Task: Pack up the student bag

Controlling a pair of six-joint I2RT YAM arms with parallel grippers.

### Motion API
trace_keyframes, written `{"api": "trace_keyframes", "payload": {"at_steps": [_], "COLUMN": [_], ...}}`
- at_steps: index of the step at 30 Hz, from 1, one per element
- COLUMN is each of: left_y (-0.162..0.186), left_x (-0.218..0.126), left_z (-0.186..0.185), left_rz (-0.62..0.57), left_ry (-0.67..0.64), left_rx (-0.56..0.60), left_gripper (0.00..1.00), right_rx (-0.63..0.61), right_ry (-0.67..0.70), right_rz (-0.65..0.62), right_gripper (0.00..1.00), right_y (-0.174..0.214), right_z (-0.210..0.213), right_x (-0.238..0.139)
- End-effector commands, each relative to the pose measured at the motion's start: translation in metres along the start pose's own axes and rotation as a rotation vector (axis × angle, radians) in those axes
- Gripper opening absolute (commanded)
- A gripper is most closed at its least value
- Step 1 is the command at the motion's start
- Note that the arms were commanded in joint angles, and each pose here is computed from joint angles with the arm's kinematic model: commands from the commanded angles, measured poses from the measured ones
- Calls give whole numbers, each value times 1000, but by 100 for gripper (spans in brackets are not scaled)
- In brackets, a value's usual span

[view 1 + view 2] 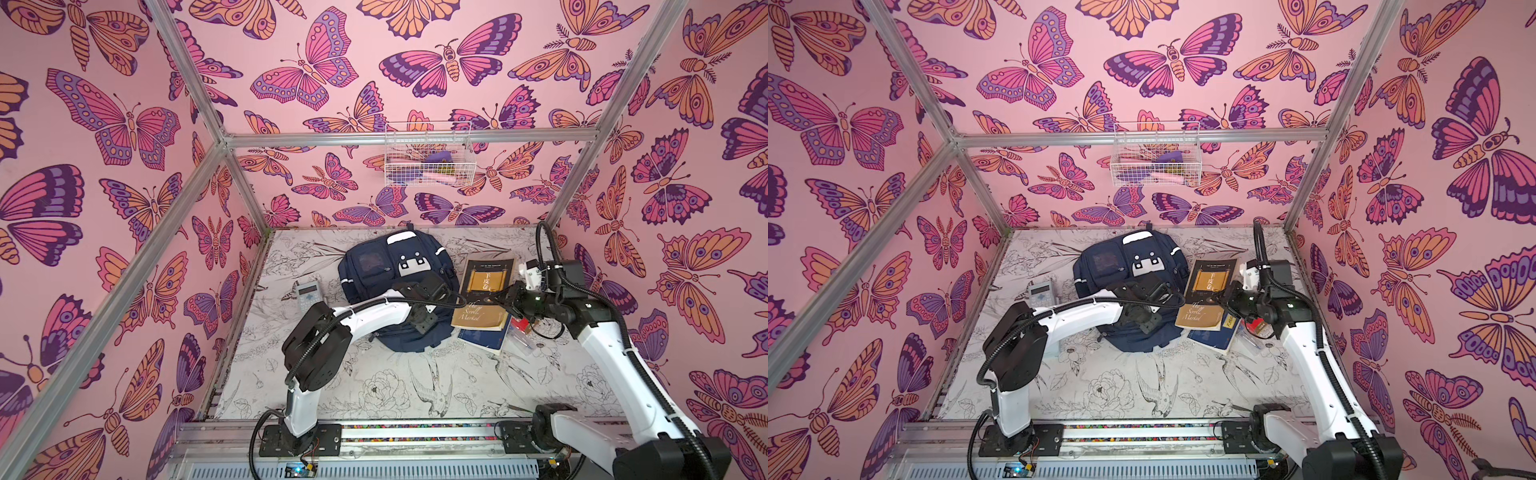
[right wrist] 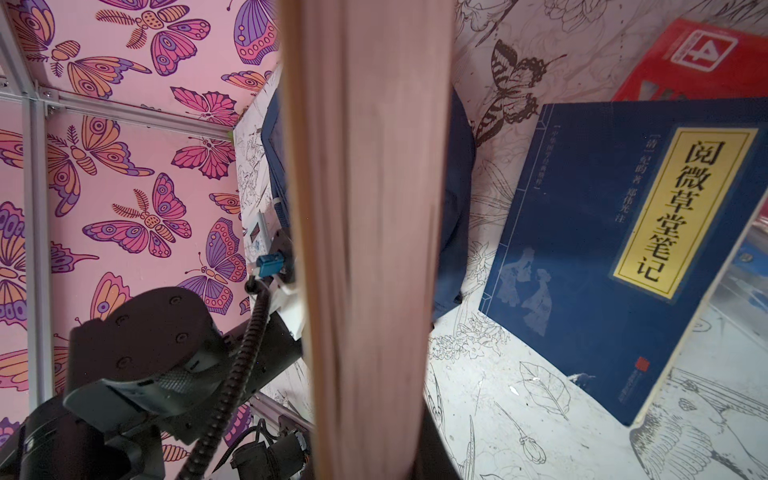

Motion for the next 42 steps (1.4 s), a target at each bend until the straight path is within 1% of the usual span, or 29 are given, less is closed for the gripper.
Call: {"api": "trace_keyframes", "payload": {"at_steps": [1,2,3,5,6,9,11,12,13,15,19,22,23,25,29,30,32,33,35,36,37,39,41,42], "left_y": [-5,-5,-4,-1,0,4,5,5,5,5,10,14,15,17,24,26,27,26,25,24,24,24,24,24], "left_x": [-13,-12,-10,0,4,16,22,21,20,17,13,9,7,5,14,18,24,27,30,31,33,34,37,39], "left_z": [16,17,17,15,13,7,2,1,0,-2,-8,-12,-13,-15,-17,-16,-15,-14,-14,-13,-12,-10,-10,-10], "left_rz": [-54,-68,-72,-55,-46,-21,-10,-11,-13,-21,-21,-18,-21,-22,19,39,61,70,79,81,86,91,97,103], "left_ry": [-88,-80,-67,-23,-10,40,86,101,117,145,214,255,269,288,281,267,240,228,226,215,195,173,170,166], "left_rx": [-55,-60,-65,-64,-59,-64,-69,-72,-75,-74,-69,-78,-80,-78,-81,-84,-88,-92,-98,-99,-107,-111,-104,-104], "left_gripper": [52,49,44,28,23,14,3,0,0,3,16,31,33,34,35,33,24,21,23,27,34,40,39,36], "right_rx": [-21,-22,-24,-19,-16,-16,-24,-31,-32,-31,-29,-31,-32,-31,-28,-27,-30,-31,-29,-30,-29,-29,-27,-27], "right_ry": [-42,-38,-36,-34,-33,-24,-14,-11,-8,-4,28,34,33,36,37,36,34,32,33,33,33,30,28,27], "right_rz": [-8,-12,-17,-25,-24,-18,-23,-26,-28,-32,-53,-49,-51,-53,-44,-43,-45,-46,-44,-43,-44,-46,-48,-50], "right_gripper": [0,0,0,0,0,0,0,0,0,0,0,0,0,0,0,0,0,0,0,0,0,0,0,0], "right_y": [2,2,3,3,3,3,3,3,3,3,-1,-1,-1,0,0,0,0,0,0,1,1,1,1,2], "right_z": [8,7,7,5,5,5,6,6,6,5,3,3,2,1,0,0,0,1,0,1,1,1,1,2], "right_x": [-5,-6,-7,-7,-6,-6,-9,-9,-10,-9,-7,-7,-8,-7,-5,-6,-6,-7,-7,-7,-7,-8,-8,-9]}}
Point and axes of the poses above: each gripper's point midway between its finger pads, its own x axis out along the fingers, its own z axis along the line the jaws close on, y = z × x, the point moved 9 cm from there along -x, back along the fingers, and after that the axes turned 11 degrees about x, right-handed, at the moved point
